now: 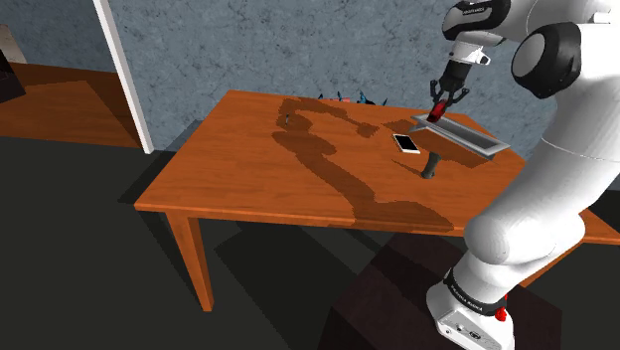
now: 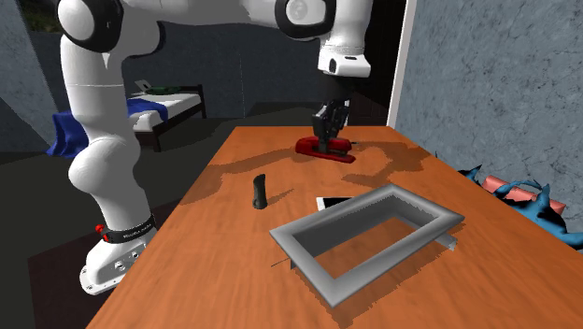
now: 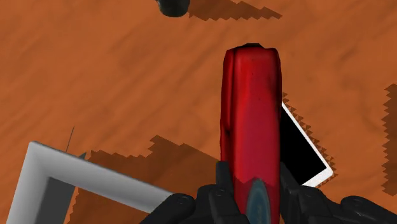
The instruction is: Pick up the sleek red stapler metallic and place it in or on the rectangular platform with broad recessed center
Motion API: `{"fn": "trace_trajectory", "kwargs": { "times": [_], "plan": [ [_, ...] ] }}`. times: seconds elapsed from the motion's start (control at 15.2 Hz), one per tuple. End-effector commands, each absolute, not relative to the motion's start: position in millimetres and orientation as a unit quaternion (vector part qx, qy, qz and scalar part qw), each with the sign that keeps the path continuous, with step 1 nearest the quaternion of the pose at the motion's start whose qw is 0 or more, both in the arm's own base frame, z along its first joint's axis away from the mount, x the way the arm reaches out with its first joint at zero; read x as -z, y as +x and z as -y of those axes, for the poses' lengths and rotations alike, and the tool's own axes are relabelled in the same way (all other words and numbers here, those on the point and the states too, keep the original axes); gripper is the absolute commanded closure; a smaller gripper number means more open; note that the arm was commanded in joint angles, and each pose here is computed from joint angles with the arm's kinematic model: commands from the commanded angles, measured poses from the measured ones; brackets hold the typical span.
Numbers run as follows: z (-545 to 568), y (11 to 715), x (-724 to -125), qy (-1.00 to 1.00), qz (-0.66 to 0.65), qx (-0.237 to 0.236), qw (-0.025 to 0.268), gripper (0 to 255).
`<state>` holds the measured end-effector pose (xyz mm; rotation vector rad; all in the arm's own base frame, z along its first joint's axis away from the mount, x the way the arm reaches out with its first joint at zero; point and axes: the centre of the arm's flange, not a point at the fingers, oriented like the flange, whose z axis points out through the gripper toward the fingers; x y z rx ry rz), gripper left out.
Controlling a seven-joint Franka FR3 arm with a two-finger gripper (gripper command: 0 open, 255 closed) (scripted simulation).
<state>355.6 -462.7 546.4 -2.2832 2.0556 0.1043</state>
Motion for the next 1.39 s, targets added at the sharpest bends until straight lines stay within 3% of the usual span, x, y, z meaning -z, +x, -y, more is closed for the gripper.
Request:
{"fn": "trace_trajectory", "kwargs": {
  "times": [0.0, 0.79, 1.32],
  "plan": [
    [486.2, 346.3, -546.7, -0.743, -0.668, -0.034, 0.034, 255],
    [632.6, 289.5, -549.7, -0.743, -0.668, -0.034, 0.034, 255],
    [632.6, 289.5, -507.5, -0.743, -0.668, -0.034, 0.034, 255]
  ]
}}
